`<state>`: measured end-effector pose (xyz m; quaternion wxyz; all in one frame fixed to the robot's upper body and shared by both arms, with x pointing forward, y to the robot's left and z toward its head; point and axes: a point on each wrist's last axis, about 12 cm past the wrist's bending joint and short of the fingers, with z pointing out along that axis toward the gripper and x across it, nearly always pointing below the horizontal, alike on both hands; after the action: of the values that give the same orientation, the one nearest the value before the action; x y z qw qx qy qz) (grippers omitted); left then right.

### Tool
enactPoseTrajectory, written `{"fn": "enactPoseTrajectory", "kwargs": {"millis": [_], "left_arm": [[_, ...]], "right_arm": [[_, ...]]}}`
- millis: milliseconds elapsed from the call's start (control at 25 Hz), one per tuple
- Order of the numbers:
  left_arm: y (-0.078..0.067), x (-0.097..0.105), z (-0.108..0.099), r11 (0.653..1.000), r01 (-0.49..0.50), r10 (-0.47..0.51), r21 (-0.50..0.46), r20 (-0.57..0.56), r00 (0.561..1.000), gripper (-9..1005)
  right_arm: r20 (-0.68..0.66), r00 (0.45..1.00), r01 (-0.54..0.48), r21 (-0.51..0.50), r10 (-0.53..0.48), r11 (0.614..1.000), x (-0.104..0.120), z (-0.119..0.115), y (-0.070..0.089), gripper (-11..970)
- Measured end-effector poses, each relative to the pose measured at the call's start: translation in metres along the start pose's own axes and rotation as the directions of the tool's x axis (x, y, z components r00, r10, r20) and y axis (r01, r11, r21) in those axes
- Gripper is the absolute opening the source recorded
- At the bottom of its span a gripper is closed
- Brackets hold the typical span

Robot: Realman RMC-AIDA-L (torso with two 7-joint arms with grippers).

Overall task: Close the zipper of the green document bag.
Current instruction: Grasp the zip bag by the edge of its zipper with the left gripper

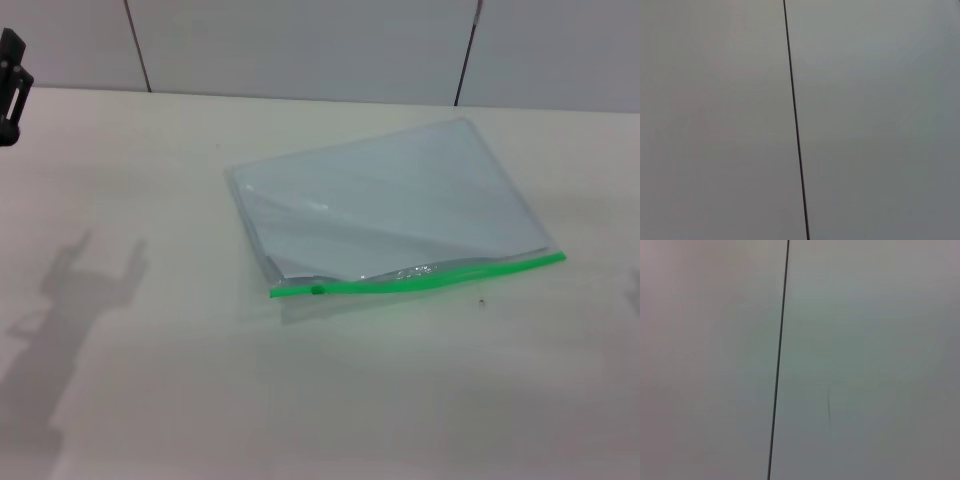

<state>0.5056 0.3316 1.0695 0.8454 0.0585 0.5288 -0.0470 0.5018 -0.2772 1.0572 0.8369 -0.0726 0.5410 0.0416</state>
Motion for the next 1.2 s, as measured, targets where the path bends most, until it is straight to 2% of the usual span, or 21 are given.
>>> {"fn": "enactPoseTrajectory", "kwargs": {"millis": [800, 1040, 1200], "left_arm": [[0.0, 0.001, 0.0, 1.0, -0.003, 0.003, -0.001, -0.005, 1.0, 690], [0.0, 0.009, 0.005, 0.998, -0.068, 0.069, 0.011, -0.073, 0.995, 689], [-0.011, 0.016, 0.006, 0.976, -0.181, 0.195, 0.122, -0.109, 0.975, 689]], "right_arm": [[0.001, 1.0, -0.001, -0.007, 0.001, 1.0, 0.0, 0.002, 0.001, 864], [0.002, 1.0, -0.003, -0.009, 0.003, 1.0, 0.0, 0.002, 0.002, 861], [-0.003, 1.0, -0.003, -0.009, 0.003, 1.0, 0.001, 0.003, 0.002, 858]]}}
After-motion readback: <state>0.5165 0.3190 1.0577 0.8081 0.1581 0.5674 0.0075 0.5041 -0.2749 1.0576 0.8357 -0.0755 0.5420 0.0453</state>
